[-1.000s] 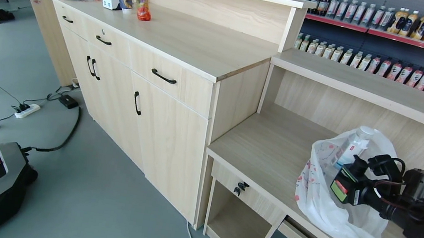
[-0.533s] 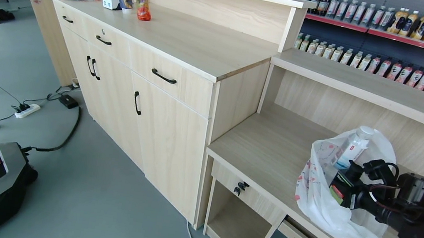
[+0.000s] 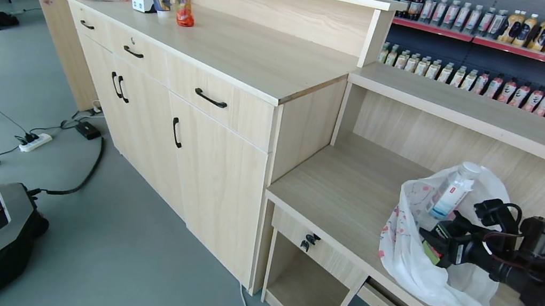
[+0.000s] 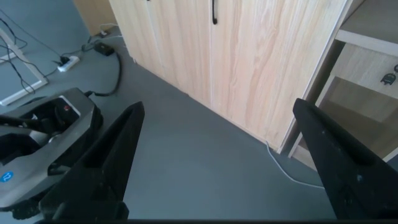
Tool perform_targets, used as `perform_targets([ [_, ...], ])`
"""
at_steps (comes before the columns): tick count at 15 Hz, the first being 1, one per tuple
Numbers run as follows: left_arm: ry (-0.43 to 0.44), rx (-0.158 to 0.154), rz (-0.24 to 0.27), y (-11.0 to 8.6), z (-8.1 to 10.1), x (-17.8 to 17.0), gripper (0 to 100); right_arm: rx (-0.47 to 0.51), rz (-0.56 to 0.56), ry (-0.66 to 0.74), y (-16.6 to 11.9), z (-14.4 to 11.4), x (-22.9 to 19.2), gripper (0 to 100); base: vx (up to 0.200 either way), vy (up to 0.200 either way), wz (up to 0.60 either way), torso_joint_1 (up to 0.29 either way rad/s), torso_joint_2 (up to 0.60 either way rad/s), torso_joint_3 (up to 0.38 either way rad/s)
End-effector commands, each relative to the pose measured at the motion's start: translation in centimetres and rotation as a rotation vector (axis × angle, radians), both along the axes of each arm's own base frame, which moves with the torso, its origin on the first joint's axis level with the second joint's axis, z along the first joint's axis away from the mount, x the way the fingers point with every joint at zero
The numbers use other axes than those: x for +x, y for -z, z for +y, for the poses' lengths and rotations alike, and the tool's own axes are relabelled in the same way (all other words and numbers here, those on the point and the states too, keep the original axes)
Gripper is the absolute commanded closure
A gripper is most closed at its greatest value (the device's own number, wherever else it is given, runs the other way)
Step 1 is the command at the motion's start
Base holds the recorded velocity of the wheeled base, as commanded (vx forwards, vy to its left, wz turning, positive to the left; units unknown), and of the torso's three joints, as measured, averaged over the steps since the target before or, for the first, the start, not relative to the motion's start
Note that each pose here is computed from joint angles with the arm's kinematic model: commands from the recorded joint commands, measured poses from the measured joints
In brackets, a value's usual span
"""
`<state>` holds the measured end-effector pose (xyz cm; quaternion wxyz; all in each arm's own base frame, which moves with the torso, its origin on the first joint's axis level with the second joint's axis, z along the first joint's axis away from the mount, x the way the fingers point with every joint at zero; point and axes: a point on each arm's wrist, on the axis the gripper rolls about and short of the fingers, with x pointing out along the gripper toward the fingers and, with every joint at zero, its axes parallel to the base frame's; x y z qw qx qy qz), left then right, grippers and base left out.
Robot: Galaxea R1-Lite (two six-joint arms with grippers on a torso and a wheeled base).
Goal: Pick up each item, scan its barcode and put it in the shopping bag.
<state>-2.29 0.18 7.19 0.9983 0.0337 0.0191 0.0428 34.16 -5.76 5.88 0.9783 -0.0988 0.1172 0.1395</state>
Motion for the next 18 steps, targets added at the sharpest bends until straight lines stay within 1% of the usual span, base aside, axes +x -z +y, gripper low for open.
perform_targets([
  [1, -0.001, 0.0, 0.0, 0.0, 0.0, 0.0, 0, -0.03, -0.11, -0.005, -6.5, 0.5, -2.5, 0, 0.0, 0.0, 0.0, 0.0, 0.0, 0.0],
  [2, -0.001, 0.0, 0.0, 0.0, 0.0, 0.0, 0, -0.034, -0.13, -0.004, -8.1, 0.7, -3.5, 0, 0.0, 0.0, 0.0, 0.0, 0.0, 0.0],
  [3, -0.001, 0.0, 0.0, 0.0, 0.0, 0.0, 0, -0.045, -0.181, 0.002, -11.8, 1.3, -6.6, 0, 0.0, 0.0, 0.0, 0.0, 0.0, 0.0],
  [4, -0.001, 0.0, 0.0, 0.0, 0.0, 0.0, 0, -0.051, -0.193, 0.01, -12.7, 1.3, -7.7, 0, 0.0, 0.0, 0.0, 0.0, 0.0, 0.0],
  [5, -0.001, 0.0, 0.0, 0.0, 0.0, 0.0, 0, -0.099, -0.243, 0.033, -14.3, 1.1, -10.3, 0, 0.0, 0.0, 0.0, 0.0, 0.0, 0.0],
  [6, -0.001, 0.0, 0.0, 0.0, 0.0, 0.0, 0, -0.137, -0.282, 0.05, -15.2, 0.8, -11.4, 0, 0.0, 0.0, 0.0, 0.0, 0.0, 0.0],
  [8, -0.001, 0.0, 0.0, 0.0, 0.0, 0.0, 0, -0.176, -0.361, 0.065, -17.1, 0.7, -12.7, 0, 0.0, 0.0, -0.6, 0.0, 0.0, 0.002],
  [10, -0.001, 0.0, 0.0, 0.0, 0.0, 0.0, 0, -0.182, -0.419, 0.064, -19.7, 0.9, -13.1, 0, 0.0, 0.0, -0.6, -0.005, 0.0, 0.0],
  [12, -0.001, 0.0, 0.0, 0.0, 0.0, 0.0, 0, -0.181, -0.404, 0.071, -21.5, 1.0, -13.8, 0, 0.0, 0.0, -0.6, 0.007, 0.0, -0.002],
  [13, -0.001, 0.0, 0.0, 0.0, 0.0, 0.0, 0, -0.178, -0.369, 0.101, -22.7, 0.7, -14.9, 0, 0.0, 0.0, -0.6, 0.012, 0.01, 0.002],
  [15, -0.001, 0.0, 0.0, 0.0, 0.0, 0.0, 0, -0.168, -0.313, 0.136, -23.7, 0.6, -16.1, 0, 0.0, 0.0, -0.6, 0.007, 0.0, 0.002],
  [16, -0.001, 0.0, 0.0, 0.0, 0.0, 0.0, 0, -0.166, -0.257, 0.248, -24.0, 0.4, -17.1, 0, 0.0, 0.0, -0.6, 0.007, 0.0, 0.002],
  [18, -0.001, 0.0, 0.0, 0.0, 0.0, 0.0, 0, -0.11, -0.183, 0.35, -23.7, 0.5, -18.3, 0, 0.0, 0.0, -0.6, -0.002, 0.0, 0.005],
])
